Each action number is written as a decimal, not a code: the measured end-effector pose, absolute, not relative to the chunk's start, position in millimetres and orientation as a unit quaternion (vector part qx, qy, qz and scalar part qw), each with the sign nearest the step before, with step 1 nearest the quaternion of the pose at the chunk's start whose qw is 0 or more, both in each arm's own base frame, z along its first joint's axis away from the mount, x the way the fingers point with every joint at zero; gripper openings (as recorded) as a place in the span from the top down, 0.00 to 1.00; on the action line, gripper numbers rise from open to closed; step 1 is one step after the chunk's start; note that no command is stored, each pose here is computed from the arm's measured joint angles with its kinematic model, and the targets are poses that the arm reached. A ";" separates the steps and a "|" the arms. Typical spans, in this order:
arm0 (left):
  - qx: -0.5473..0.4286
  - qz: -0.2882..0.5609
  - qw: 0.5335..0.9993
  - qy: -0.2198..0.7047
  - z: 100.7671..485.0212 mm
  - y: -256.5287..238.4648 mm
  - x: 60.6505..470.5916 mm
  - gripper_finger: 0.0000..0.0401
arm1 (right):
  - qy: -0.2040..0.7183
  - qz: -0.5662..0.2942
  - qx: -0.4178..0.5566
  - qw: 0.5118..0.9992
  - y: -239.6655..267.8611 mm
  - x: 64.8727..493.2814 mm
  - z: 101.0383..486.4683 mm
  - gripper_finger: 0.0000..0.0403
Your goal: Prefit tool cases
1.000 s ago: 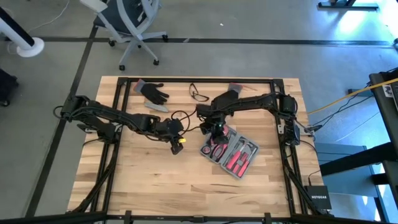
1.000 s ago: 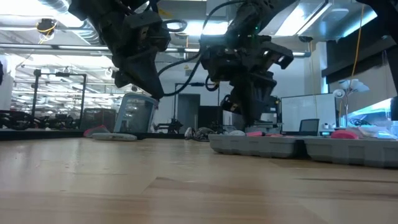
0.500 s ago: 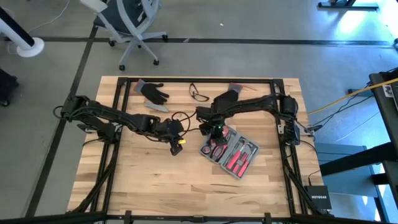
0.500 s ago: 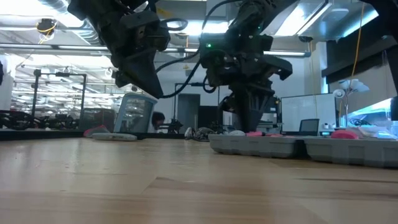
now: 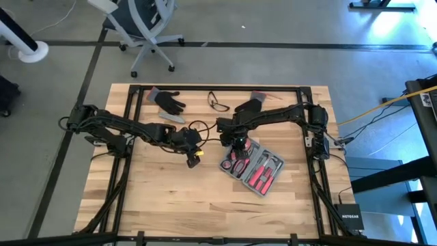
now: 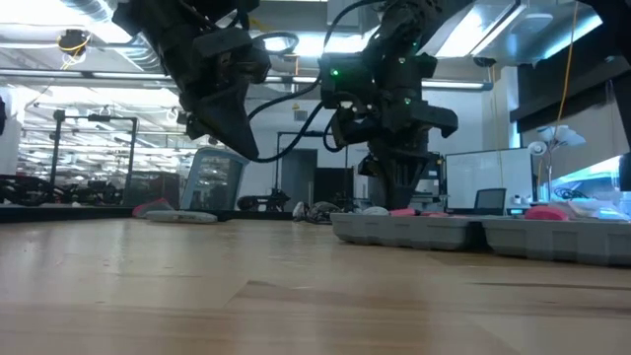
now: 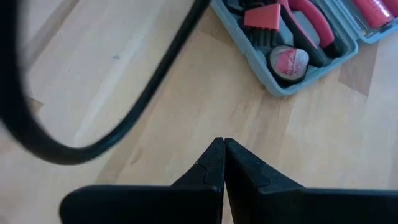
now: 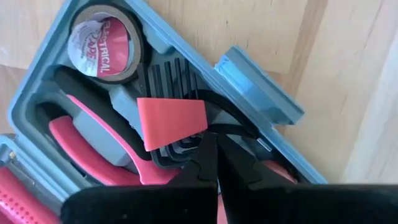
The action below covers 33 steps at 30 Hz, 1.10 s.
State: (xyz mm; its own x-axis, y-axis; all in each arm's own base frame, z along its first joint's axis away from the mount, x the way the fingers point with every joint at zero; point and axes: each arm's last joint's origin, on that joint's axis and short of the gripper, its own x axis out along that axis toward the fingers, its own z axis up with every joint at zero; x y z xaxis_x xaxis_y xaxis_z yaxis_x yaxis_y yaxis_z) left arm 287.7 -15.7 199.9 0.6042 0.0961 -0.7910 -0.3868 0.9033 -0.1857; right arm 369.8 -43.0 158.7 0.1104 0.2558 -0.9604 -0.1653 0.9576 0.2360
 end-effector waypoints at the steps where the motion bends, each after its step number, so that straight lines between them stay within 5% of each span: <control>1: -0.168 0.136 0.880 0.423 200.0 -15.2 287.8 1.00 | 0.653 0.139 0.038 0.744 -43.0 369.3 157.6 1.00; 22: -0.155 0.133 0.878 0.432 197.0 -14.4 288.3 1.00 | 0.641 0.132 0.053 0.755 -38.4 374.6 148.1 1.00; 33: -0.162 0.124 0.895 0.396 202.0 -15.7 294.5 1.00 | 0.622 0.194 0.145 0.745 -18.7 373.6 126.0 1.00</control>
State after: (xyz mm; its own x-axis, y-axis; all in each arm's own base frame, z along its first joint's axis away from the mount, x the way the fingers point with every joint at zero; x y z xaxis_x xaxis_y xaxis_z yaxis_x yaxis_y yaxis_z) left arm 294.5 -15.7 202.0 0.6558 0.0936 -0.7491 -0.3499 0.9170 -0.1917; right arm 373.6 -18.7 126.0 0.1510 0.4698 -0.8698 -0.1091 0.8824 0.4577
